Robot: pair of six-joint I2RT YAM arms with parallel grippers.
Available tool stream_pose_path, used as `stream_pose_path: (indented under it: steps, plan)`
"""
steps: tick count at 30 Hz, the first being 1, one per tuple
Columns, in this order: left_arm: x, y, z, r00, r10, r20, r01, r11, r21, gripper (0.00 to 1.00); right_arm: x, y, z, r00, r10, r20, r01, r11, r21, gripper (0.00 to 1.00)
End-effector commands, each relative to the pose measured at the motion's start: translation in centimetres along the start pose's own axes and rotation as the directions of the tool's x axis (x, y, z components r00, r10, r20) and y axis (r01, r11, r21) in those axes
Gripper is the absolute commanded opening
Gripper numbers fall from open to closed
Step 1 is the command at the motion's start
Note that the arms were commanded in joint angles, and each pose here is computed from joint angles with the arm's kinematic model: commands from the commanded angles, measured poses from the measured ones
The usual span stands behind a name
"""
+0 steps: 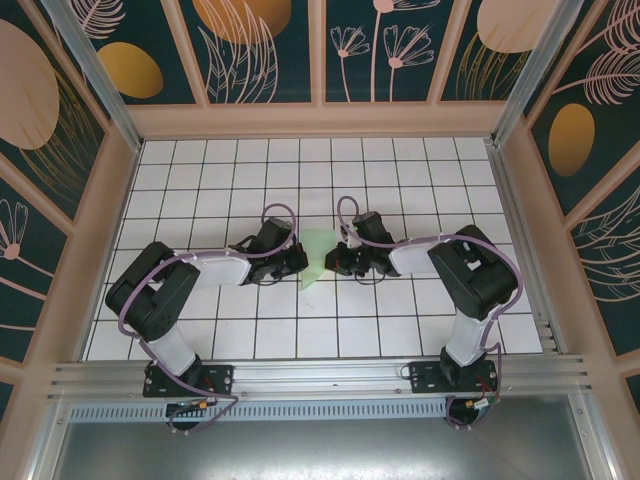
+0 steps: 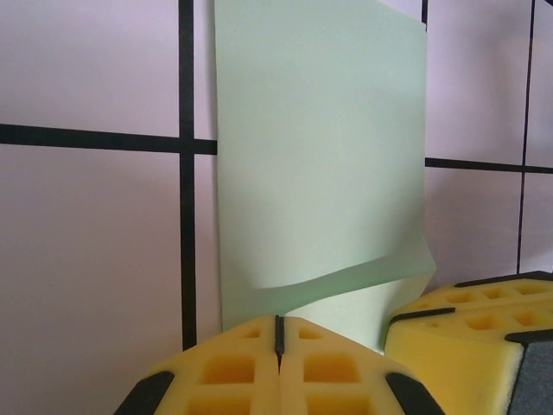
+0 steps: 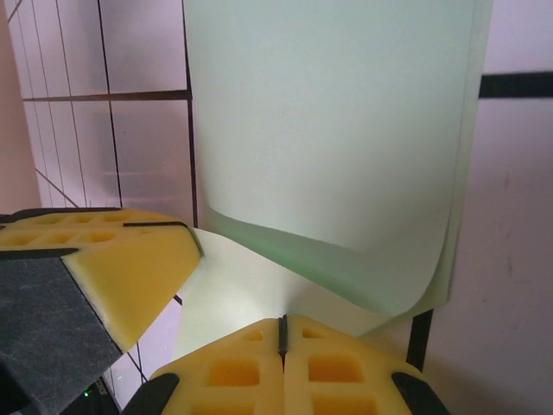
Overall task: Fold a paper plane with a square sheet of paper (pick it up from the middle)
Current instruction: Third fold the triangle at the center of the table.
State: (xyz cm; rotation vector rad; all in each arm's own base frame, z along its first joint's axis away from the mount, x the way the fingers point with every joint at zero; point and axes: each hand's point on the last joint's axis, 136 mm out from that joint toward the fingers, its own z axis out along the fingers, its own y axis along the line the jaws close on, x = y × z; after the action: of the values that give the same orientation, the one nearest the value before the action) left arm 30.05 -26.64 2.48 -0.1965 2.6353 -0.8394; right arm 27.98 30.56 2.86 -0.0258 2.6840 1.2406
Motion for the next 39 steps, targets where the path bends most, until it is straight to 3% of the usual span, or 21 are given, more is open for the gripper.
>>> stream_pose_path:
  steps: [1, 8, 16, 23, 39]
  plan:
    - [0.5, 1.1, 0.2, 1.000, -0.023, -0.007, 0.022, 0.999, -0.043, 0.00, -2.5, 2.3, -1.0, 0.994, -0.072, 0.080, 0.074, 0.997, -0.020, 0.00]
    - [0.4, 1.1, 0.2, 1.000, -0.021, -0.007, 0.020, 0.999, -0.043, 0.00, -5.3, 1.8, -1.2, 0.984, -0.106, 0.145, 0.093, 0.992, 0.090, 0.00]
    - [0.8, 1.5, 0.8, 1.000, -0.017, -0.024, 0.016, 0.998, -0.054, 0.00, -7.4, -0.6, 0.5, 0.983, -0.147, 0.114, 0.115, 0.962, 0.249, 0.00]
    - [0.8, 1.6, 0.9, 1.000, -0.016, -0.027, 0.014, 0.998, -0.059, 0.00, -7.1, -1.9, 2.1, 0.987, -0.155, 0.041, 0.138, 0.950, 0.281, 0.00]
    - [1.0, 2.5, 1.0, 0.999, -0.037, -0.020, 0.035, 0.995, -0.089, 0.00, -6.3, -3.2, 2.3, 0.990, -0.141, 0.021, 0.128, 0.944, 0.304, 0.00]
